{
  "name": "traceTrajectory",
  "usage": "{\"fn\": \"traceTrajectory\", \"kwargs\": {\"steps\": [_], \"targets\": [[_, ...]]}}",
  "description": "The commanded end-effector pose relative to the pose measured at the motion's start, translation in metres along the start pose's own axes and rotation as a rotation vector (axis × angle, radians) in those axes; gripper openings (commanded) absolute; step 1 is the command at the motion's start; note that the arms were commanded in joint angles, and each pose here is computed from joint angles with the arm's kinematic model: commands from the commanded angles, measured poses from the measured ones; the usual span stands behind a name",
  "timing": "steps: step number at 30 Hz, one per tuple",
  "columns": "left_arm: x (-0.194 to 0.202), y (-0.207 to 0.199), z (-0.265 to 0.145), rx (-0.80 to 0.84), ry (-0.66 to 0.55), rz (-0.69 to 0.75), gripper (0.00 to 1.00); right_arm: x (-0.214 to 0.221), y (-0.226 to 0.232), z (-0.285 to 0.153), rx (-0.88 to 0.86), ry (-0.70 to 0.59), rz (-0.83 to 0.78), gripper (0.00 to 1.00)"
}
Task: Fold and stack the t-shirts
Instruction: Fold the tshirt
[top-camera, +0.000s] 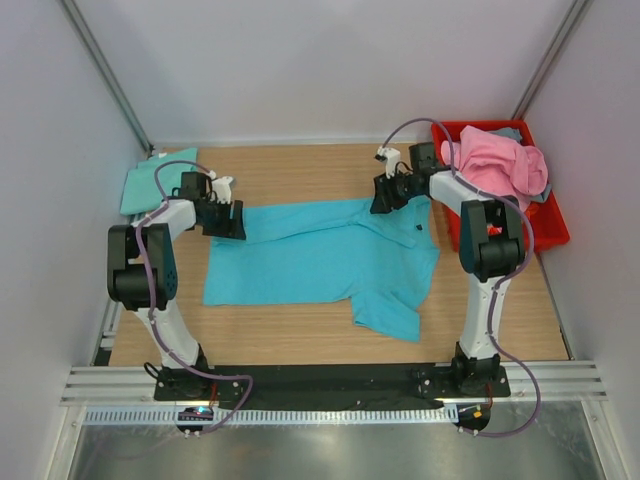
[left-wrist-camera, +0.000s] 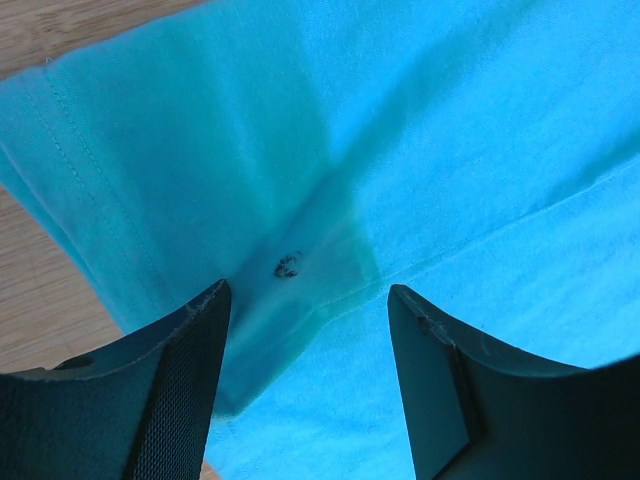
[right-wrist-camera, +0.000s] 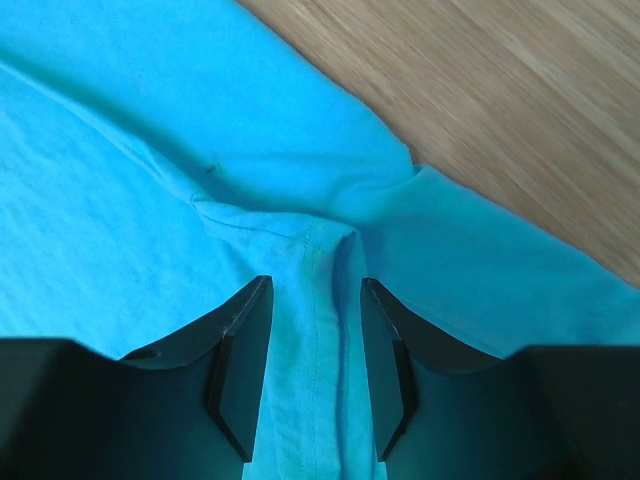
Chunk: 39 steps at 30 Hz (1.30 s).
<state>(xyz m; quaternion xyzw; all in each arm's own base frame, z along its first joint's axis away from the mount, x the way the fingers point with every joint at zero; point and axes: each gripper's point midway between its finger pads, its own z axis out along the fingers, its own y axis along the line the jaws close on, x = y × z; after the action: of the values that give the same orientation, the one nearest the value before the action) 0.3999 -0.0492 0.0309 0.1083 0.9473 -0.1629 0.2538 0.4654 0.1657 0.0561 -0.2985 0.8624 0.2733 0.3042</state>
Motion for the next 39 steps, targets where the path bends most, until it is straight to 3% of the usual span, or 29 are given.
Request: {"fn": "traceTrajectory", "kwargs": {"steps": [1,10,14,18,23,32,33,35,39], "targets": [[-0.004,-0.006,-0.004,0.024,-0.020,0.010,0.66,-0.020,0.004,0.004,-0.024,-0.034,-0.021,0.47],[-0.002,-0.005,-0.002,0.021,-0.014,0.003,0.66,-0.012,-0.005,0.017,-0.017,-0.012,-0.011,0.45],[-0.001,-0.005,-0.001,0.020,-0.012,0.003,0.66,-0.010,-0.002,0.016,-0.030,-0.012,-0.013,0.23],[0.000,-0.004,-0.001,0.015,-0.012,0.004,0.66,-0.014,0.010,0.005,-0.040,-0.024,-0.017,0.16],[-0.001,-0.002,-0.002,0.003,-0.015,0.009,0.66,-0.013,0.032,-0.008,-0.046,-0.014,-0.059,0.15],[-0.001,-0.003,-0.004,0.003,-0.026,0.017,0.66,0.010,0.111,-0.026,-0.110,0.045,-0.144,0.15],[-0.003,-0.002,-0.006,0.001,-0.031,0.016,0.66,0.020,0.118,-0.027,-0.122,0.062,-0.123,0.16],[-0.003,-0.004,-0.008,-0.001,-0.036,0.019,0.66,0.025,0.135,-0.029,-0.152,0.067,-0.114,0.28],[-0.006,-0.005,-0.013,-0.001,-0.047,0.029,0.66,0.046,0.149,-0.034,-0.180,0.104,-0.092,0.36]]}}
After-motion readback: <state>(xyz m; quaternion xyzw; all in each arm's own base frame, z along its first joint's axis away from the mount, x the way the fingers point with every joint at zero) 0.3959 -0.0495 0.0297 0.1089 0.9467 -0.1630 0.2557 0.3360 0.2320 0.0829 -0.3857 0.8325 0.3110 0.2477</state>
